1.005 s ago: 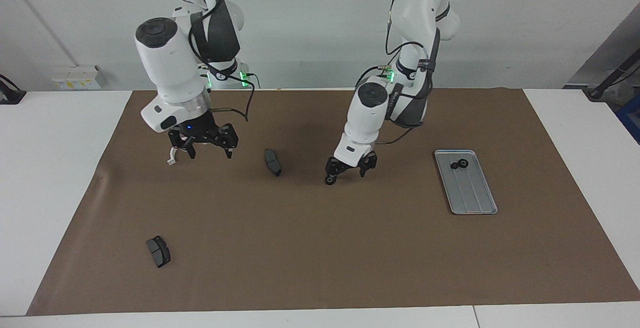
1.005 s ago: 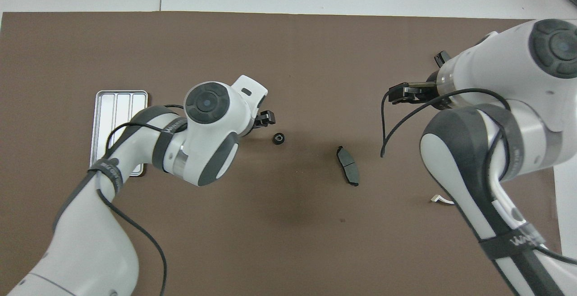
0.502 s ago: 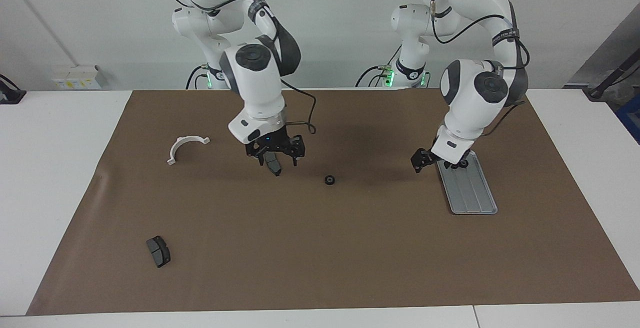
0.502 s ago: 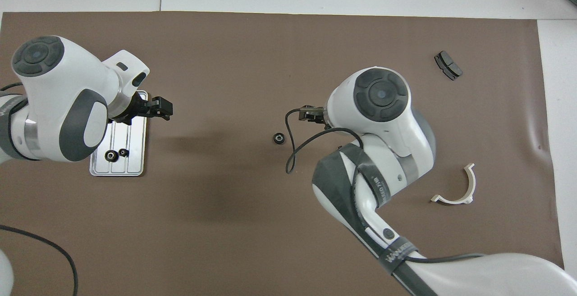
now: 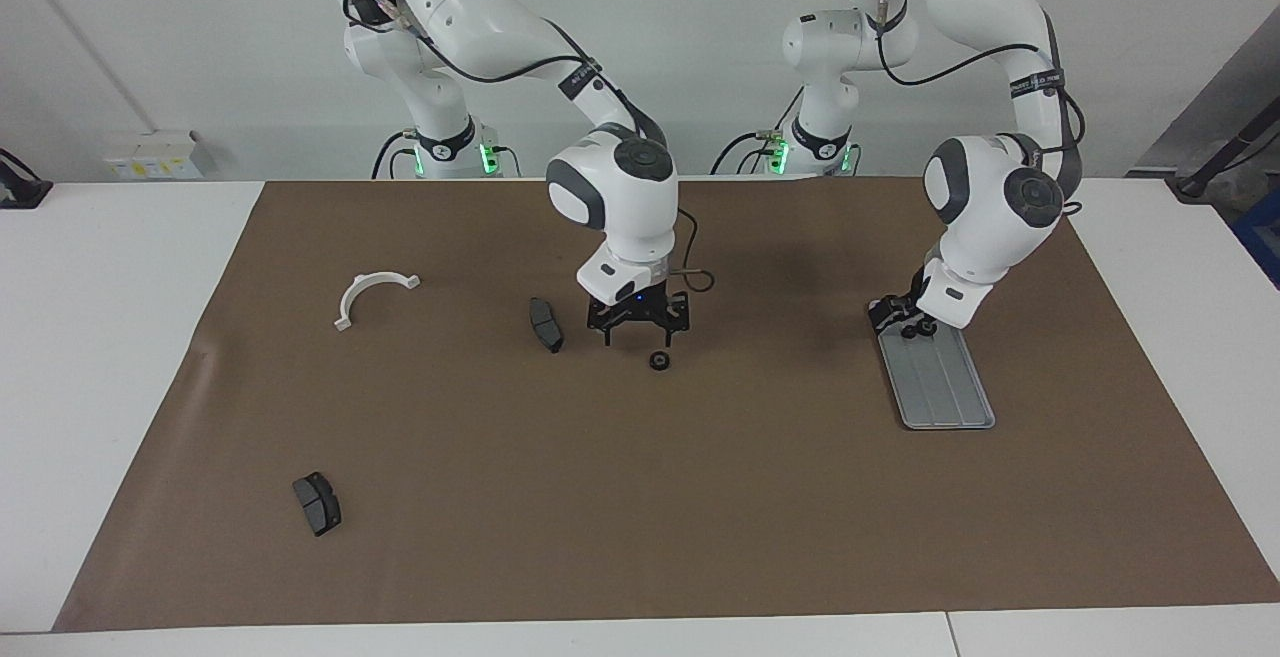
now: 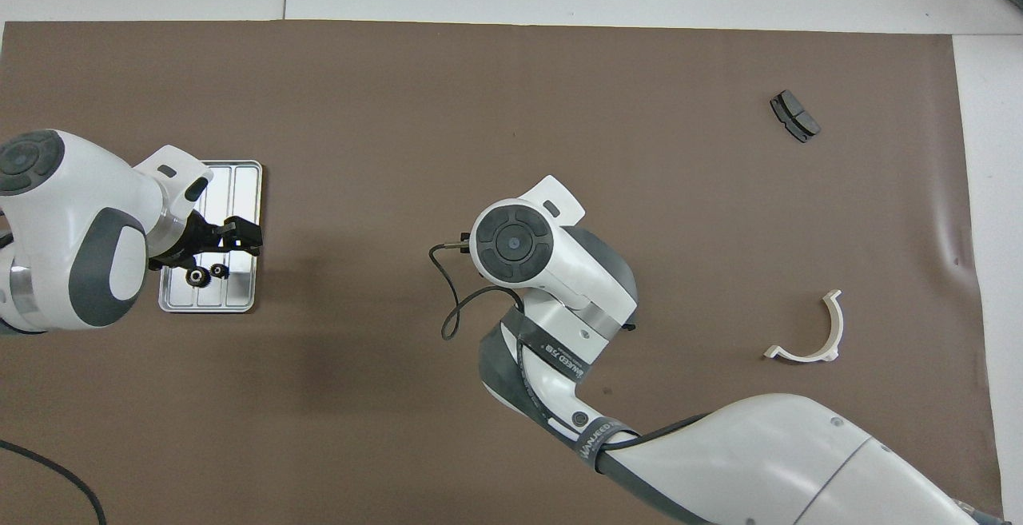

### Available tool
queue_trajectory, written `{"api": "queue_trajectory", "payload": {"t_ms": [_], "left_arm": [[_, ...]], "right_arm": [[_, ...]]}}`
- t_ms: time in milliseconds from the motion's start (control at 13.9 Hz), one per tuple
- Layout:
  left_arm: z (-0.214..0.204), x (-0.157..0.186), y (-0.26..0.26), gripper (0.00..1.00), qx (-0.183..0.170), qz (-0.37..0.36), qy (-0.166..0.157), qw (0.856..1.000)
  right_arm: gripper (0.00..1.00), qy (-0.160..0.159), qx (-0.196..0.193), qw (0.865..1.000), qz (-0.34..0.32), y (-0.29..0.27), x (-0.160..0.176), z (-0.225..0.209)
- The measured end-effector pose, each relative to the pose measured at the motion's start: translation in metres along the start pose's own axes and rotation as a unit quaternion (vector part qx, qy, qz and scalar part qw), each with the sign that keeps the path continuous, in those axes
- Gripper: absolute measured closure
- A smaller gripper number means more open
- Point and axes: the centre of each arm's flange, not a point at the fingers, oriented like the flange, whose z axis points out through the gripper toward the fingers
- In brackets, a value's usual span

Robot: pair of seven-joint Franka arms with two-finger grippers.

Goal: Place bearing gear from tray to pile
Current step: 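Grasp the bearing at mid-table with the right gripper while the left gripper returns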

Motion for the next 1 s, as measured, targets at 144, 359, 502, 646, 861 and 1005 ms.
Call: {"api": "queue_trajectory", "payload": {"t_ms": [144,359,502,646,861,1005], "left_arm": [[0.006,-0.006,-0.005,0.03,-0.004,-0.057,0.013,0.998],[0.026,-0.019,-0.007,0.09,-0.011,-0.141,0.032,0.989],[0.031,-0.023,-0.009,0.18,-0.013,-0.178,0.034,0.983],[0.03,-0.024,-0.01,0.3,-0.014,-0.196,0.036,0.98],[0.027,-0.023,-0.015,0.38,-0.016,-0.206,0.039,0.978],[0.026,-0.021,-0.021,0.42,-0.017,-0.211,0.039,0.976]], "right_arm": [[0.0,-0.002,0.007,1.0,-0.009,-0.01,-0.001,0.017],[0.0,0.004,0.012,1.0,-0.014,-0.013,0.002,0.024],[0.0,0.009,0.018,1.0,-0.014,-0.015,0.003,0.022],[0.0,0.009,0.018,1.0,-0.015,-0.015,0.003,0.022],[0.15,0.008,0.018,1.0,-0.019,-0.016,0.002,0.023],[0.37,0.007,0.018,1.0,-0.02,-0.017,0.001,0.024]]}}
